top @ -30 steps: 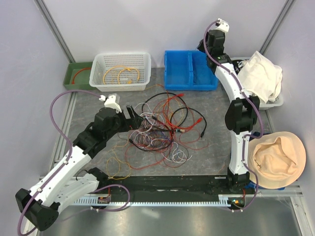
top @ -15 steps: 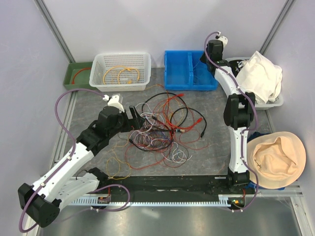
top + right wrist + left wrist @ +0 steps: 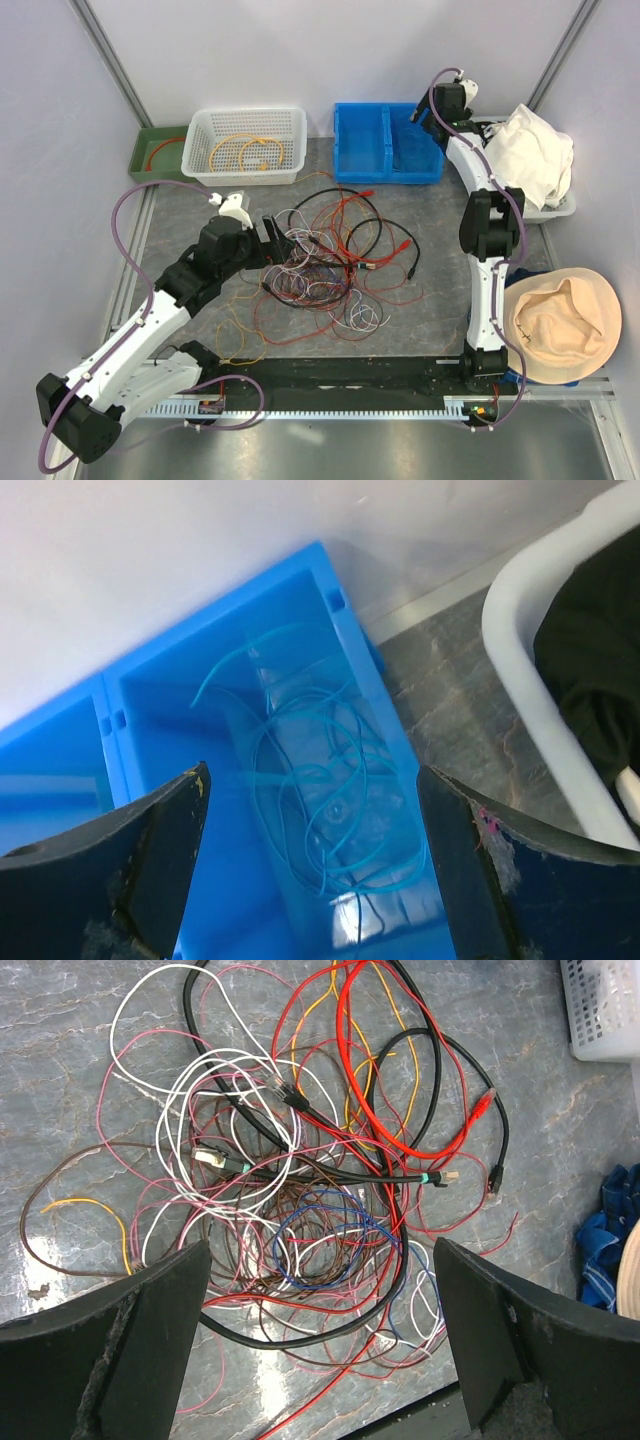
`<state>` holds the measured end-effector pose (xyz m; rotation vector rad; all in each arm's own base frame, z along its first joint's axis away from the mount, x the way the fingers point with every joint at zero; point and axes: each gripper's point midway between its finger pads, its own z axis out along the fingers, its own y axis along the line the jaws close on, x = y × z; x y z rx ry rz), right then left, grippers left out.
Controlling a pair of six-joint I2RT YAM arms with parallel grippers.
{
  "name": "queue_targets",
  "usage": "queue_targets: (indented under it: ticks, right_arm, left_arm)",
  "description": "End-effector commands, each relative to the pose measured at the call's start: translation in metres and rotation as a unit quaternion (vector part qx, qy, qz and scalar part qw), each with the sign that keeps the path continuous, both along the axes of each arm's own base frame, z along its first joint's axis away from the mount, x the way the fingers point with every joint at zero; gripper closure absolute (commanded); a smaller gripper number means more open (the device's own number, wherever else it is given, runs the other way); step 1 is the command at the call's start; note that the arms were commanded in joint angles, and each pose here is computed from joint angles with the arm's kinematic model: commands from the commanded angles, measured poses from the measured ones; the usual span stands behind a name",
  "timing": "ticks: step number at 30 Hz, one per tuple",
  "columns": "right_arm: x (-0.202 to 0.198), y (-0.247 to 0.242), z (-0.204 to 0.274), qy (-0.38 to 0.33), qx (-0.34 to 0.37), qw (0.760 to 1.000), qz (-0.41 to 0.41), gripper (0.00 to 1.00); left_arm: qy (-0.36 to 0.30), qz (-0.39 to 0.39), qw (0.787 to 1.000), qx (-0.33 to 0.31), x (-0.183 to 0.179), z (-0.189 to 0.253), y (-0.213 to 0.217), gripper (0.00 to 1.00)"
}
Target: Untangle the cables
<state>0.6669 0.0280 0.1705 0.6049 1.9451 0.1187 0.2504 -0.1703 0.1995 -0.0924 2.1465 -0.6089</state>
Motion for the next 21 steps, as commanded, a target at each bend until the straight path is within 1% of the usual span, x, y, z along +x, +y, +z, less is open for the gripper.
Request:
queue_targets:
  ticks: [1, 3, 5, 6, 7, 8, 9, 10, 12, 13, 15, 16, 18, 19, 21]
  right_arm:
    - [-0.022, 0.018, 0.065, -0.040, -0.005, 0.999, 0.001, 0.08]
    - [-0.031, 0.027, 0.080, -0.053, -0.005, 0.999, 0.005, 0.08]
    - [-0.054, 0.051, 0.096, -0.065, -0.003, 0.998, 0.026, 0.08]
    - [-0.060, 0.060, 0.111, -0.088, 0.001, 0.996, 0.031, 0.08]
    - [-0.082, 0.078, 0.119, -0.096, 0.005, 0.994, 0.048, 0.08]
    - [-0.091, 0.086, 0.125, -0.107, 0.010, 0.993, 0.054, 0.07]
    - [-0.097, 0.095, 0.142, -0.140, 0.021, 0.988, 0.060, 0.07]
    - [-0.117, 0.108, 0.150, -0.151, 0.027, 0.985, 0.076, 0.07]
    - [-0.133, 0.122, 0.166, -0.172, 0.041, 0.980, 0.087, 0.06]
    - [-0.151, 0.135, 0.174, -0.177, 0.046, 0.978, 0.103, 0.06]
    - [-0.172, 0.149, 0.175, -0.178, 0.051, 0.975, 0.121, 0.06]
    - [-0.194, 0.164, 0.167, -0.176, 0.054, 0.972, 0.147, 0.06]
    - [-0.217, 0.180, 0.158, -0.182, 0.060, 0.965, 0.178, 0.07]
    - [-0.239, 0.191, 0.132, -0.162, 0.056, 0.964, 0.204, 0.07]
    - [-0.260, 0.204, 0.107, -0.142, 0.056, 0.960, 0.234, 0.09]
  left_arm:
    - [-0.021, -0.002, 0.999, -0.028, 0.000, 0.021, -0.003, 0.01]
    - [-0.024, 0.000, 0.999, -0.029, 0.000, 0.022, -0.002, 0.00]
    - [-0.029, 0.002, 0.999, -0.030, -0.001, 0.025, -0.001, 0.01]
    - [-0.029, 0.004, 0.999, -0.031, -0.001, 0.025, 0.000, 0.00]
    - [-0.030, 0.006, 0.999, -0.031, -0.001, 0.025, 0.001, 0.00]
    - [-0.032, 0.006, 0.999, -0.033, -0.001, 0.027, 0.001, 0.01]
    - [-0.032, 0.006, 0.999, -0.033, -0.001, 0.026, 0.001, 0.00]
    - [-0.032, 0.008, 0.999, -0.035, -0.001, 0.027, 0.001, 0.00]
    - [-0.029, 0.003, 0.999, -0.037, -0.003, 0.025, -0.001, 0.00]
    - [-0.028, 0.004, 0.999, -0.042, -0.004, 0.026, -0.001, 0.01]
    - [-0.028, 0.001, 0.998, -0.047, -0.006, 0.026, -0.002, 0.00]
    - [-0.031, 0.001, 0.998, -0.054, -0.006, 0.028, -0.002, 0.00]
    - [-0.031, -0.006, 0.998, -0.058, -0.008, 0.025, -0.004, 0.01]
    - [-0.031, -0.007, 0.997, -0.063, -0.008, 0.025, -0.006, 0.00]
    - [-0.022, -0.017, 0.997, -0.069, -0.010, 0.020, -0.010, 0.01]
